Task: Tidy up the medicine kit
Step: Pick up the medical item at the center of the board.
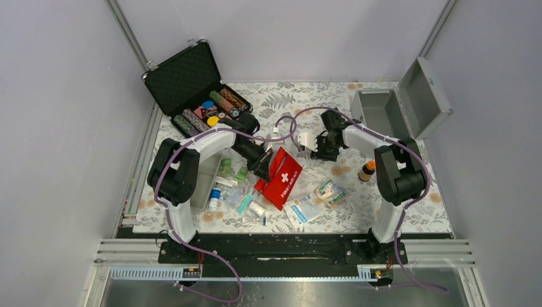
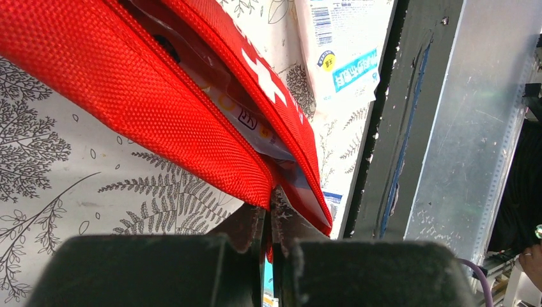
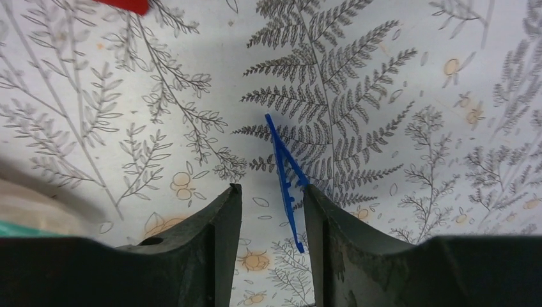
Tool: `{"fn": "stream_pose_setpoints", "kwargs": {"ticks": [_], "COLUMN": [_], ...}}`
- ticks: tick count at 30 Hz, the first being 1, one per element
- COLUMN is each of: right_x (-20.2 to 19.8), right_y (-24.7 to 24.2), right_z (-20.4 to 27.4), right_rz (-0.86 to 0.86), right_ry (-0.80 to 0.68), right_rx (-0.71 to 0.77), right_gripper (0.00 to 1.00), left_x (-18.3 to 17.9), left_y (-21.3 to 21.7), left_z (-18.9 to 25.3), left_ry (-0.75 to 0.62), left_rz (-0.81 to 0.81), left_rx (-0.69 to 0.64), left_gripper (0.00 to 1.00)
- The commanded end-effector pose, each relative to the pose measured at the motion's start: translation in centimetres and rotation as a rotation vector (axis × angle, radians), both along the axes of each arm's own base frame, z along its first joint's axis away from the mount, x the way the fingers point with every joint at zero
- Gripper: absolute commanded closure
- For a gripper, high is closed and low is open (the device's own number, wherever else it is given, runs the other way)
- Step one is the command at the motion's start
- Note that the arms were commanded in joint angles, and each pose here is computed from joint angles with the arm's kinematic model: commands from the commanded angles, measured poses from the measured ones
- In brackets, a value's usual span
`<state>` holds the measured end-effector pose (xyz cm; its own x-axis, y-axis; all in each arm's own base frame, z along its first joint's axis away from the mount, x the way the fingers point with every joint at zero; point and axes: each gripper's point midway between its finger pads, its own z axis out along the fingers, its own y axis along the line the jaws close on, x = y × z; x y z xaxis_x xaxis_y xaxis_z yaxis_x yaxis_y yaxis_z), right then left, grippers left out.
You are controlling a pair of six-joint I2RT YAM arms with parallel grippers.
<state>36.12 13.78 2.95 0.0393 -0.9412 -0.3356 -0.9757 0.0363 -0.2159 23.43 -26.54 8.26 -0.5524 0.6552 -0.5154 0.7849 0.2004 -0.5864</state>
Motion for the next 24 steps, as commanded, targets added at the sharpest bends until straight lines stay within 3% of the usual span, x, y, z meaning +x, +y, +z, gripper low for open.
{"fn": "stream_pose_setpoints", "kwargs": {"ticks": [1,6,14,24], "right_x": [2.3,2.9,2.8,2.9], "right_y": [-0.3,-0.2,0.3,0.2], "right_z": [-0.5,-0.7,-0.3,-0.3], "right_rz": [0.054,0.047,-0.022,-0.051], "right_ry": [-0.057,-0.051,0.169,0.168], "right_rx": [-0.068,-0.073,-0.106,-0.152], "right_gripper": [0.53,0.54,0.68,0.68], "left_x": [0.8,0.7,0.9,1.0], "left_y": [-0.2,0.0,0.1,0.2], "left_z": [1.3,1.2,1.7,2.2], "left_ry": [-0.061,-0.057,-0.063,-0.064], "left_rz": [0.002,0.008,0.018,0.029], "left_rx": [-0.044,-0.042,-0.048,-0.065], "left_gripper": [1.00,1.00,1.00,1.00]}}
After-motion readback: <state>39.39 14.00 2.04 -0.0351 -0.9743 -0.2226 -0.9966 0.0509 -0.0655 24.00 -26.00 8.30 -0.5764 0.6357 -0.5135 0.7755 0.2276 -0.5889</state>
